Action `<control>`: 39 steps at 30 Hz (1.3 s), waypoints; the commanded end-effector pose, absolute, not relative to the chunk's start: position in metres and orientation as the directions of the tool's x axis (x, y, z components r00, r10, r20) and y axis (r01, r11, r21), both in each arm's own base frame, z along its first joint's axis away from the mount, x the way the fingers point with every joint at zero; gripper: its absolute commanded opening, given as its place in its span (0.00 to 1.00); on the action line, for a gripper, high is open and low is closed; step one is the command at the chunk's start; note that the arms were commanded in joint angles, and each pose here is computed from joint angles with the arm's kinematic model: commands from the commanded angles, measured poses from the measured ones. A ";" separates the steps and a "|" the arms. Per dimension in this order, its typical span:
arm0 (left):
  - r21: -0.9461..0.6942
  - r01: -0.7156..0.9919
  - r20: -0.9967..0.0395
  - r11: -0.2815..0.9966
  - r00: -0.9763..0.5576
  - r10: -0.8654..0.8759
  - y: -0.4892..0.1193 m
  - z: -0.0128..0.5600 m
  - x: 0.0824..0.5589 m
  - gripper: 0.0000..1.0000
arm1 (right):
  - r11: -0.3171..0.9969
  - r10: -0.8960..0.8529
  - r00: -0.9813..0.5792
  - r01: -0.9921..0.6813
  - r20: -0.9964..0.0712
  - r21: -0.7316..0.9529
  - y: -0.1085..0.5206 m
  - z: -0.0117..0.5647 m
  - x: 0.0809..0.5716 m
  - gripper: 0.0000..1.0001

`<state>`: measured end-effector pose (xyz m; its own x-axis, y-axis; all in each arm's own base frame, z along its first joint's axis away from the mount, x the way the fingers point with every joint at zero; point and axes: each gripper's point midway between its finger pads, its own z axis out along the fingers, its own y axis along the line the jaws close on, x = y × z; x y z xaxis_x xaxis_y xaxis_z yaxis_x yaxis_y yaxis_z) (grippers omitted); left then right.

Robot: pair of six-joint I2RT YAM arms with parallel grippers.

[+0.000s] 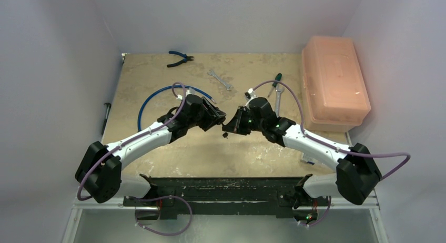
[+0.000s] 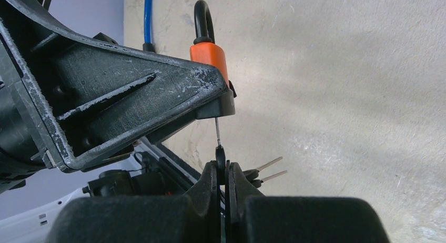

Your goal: Unlock with the key

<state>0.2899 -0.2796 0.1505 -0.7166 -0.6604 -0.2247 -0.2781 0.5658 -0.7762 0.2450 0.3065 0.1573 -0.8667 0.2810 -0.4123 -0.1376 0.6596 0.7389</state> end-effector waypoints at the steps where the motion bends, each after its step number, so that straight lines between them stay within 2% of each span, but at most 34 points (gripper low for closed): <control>1: -0.801 -0.246 -0.212 0.546 -0.736 -0.643 -0.284 0.161 0.282 0.00 | 0.650 0.353 -0.760 -0.221 -0.546 0.727 0.305 0.203 0.280 0.00; 9: -0.807 -0.239 -0.211 0.540 -0.738 -0.642 -0.286 0.164 0.283 0.00 | 0.821 0.287 -0.672 -0.194 -0.683 0.536 0.276 0.193 0.294 0.00; 14: -0.807 -0.238 -0.211 0.540 -0.738 -0.641 -0.286 0.164 0.283 0.00 | 0.846 0.281 -0.648 -0.180 -0.708 0.502 0.268 0.195 0.298 0.00; 22: -0.811 -0.241 -0.212 0.533 -0.729 -0.651 -0.285 0.166 0.283 0.00 | 0.813 0.328 -0.667 -0.162 -0.670 0.559 0.274 0.192 0.295 0.00; 29: -0.820 -0.239 -0.210 0.521 -0.721 -0.661 -0.285 0.168 0.284 0.00 | 0.656 0.446 -0.720 -0.140 -0.531 0.741 0.302 0.205 0.285 0.00; 34: -0.823 -0.236 -0.210 0.517 -0.719 -0.662 -0.285 0.169 0.283 0.00 | 0.603 0.489 -0.724 -0.123 -0.486 0.788 0.308 0.208 0.285 0.00; 37: -0.825 -0.238 -0.207 0.513 -0.717 -0.666 -0.285 0.169 0.282 0.00 | 0.597 0.491 -0.726 -0.121 -0.481 0.793 0.310 0.206 0.286 0.00; 39: -0.827 -0.237 -0.207 0.511 -0.716 -0.667 -0.284 0.171 0.282 0.00 | 0.640 0.486 -0.711 -0.107 -0.509 0.761 0.304 0.201 0.292 0.00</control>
<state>0.2944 -0.2778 0.1563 -0.6897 -0.6839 -0.2377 -0.2621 0.5419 -0.7985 0.2551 0.3079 0.1631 -0.8229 0.3494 -0.4481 -0.1016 0.6854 0.7210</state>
